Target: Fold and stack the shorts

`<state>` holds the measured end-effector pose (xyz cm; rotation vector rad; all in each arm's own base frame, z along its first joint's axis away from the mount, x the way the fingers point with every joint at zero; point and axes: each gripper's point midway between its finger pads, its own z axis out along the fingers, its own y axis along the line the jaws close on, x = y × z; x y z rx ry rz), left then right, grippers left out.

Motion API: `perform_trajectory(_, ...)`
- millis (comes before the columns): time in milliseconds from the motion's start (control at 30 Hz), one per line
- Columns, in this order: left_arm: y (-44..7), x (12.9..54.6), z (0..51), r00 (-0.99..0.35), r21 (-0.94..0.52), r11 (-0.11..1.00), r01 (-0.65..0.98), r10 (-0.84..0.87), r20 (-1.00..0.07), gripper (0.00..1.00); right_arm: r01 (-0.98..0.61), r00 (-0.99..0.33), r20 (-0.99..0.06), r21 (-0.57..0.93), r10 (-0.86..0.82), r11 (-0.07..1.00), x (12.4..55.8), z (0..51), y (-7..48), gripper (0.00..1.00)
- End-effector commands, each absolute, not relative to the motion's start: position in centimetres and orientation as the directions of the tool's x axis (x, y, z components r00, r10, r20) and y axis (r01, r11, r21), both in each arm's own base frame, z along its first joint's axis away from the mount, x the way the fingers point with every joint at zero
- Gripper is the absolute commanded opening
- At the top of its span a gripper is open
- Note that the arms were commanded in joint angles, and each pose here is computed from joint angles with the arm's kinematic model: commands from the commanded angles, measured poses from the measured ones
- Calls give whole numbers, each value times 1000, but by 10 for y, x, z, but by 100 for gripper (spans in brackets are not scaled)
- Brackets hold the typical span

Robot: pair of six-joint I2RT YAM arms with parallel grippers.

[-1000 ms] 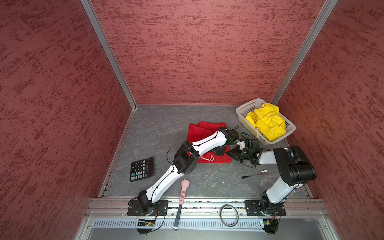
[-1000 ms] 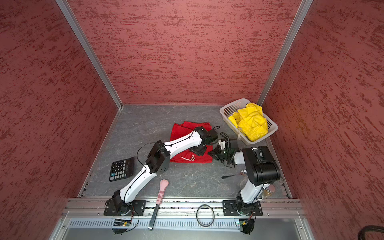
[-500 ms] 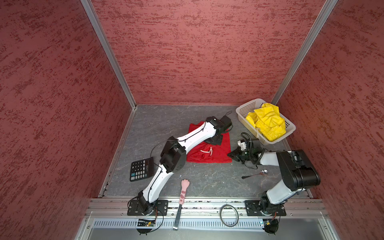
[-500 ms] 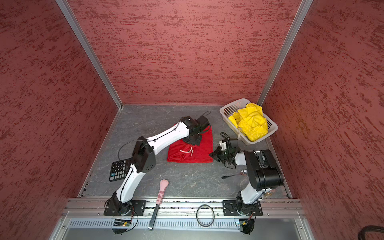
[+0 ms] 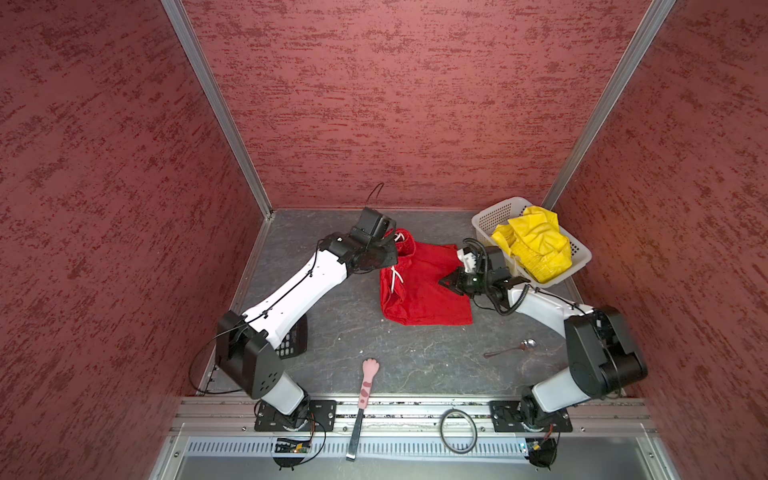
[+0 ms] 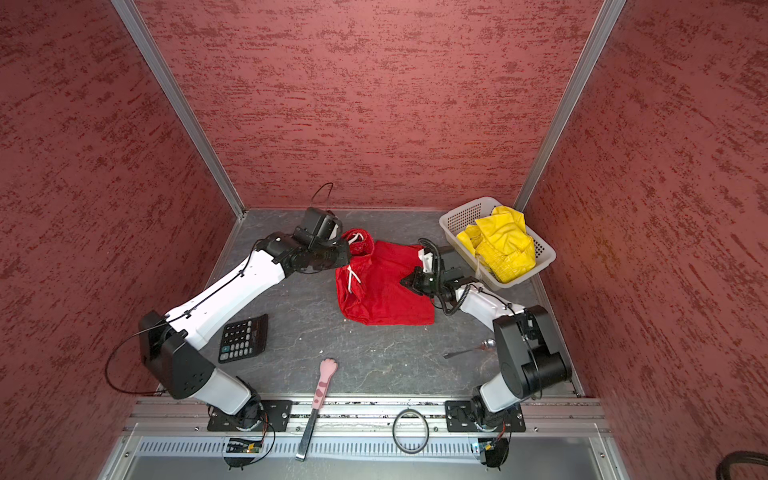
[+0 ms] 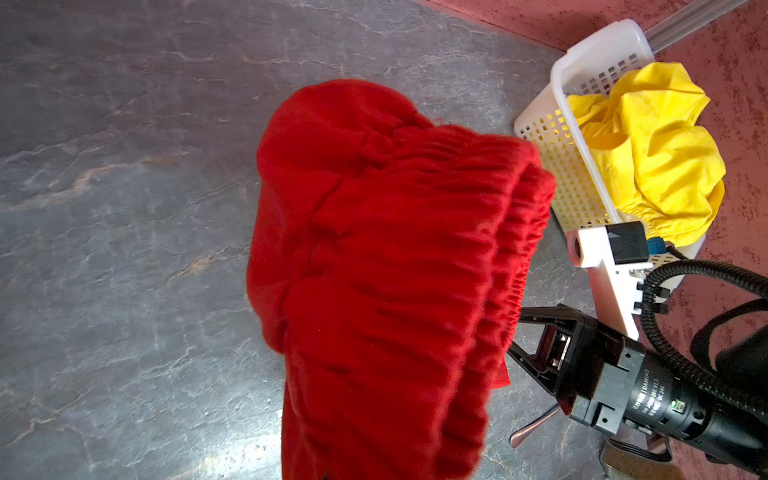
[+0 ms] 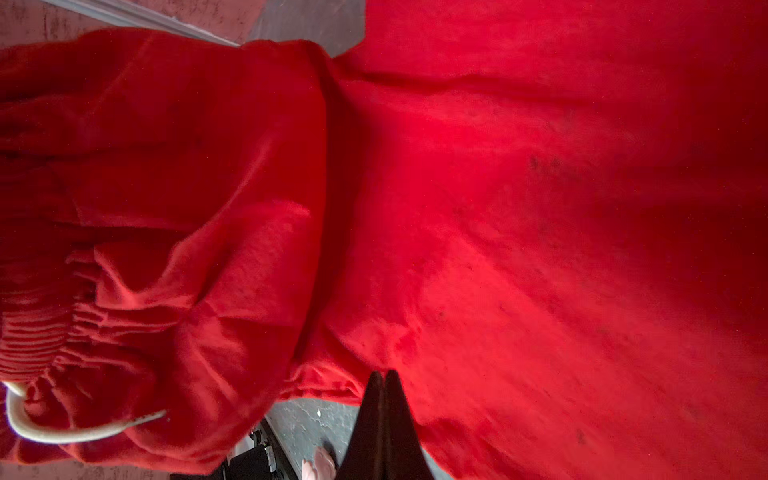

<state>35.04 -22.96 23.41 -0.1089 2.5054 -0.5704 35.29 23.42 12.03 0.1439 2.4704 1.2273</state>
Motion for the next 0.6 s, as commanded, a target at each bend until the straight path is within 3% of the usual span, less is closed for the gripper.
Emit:
perform_trajectory(0, -229, 353, 254, -801, -514, 855, 64, -263, -538, 0, -94, -939, -268, 802, 215, 590, 361, 116, 277, 0)
perform_trajectory(300, -199, 347, 274, -777, -511, 857, 68, -276, -565, 0, -43, -976, -143, 864, 164, 501, 379, 74, 365, 0)
perform_trajectory(567, -205, 355, 271, -791, -541, 838, 70, -284, -543, 0, -9, -994, -54, 904, 92, 427, 374, 43, 439, 0)
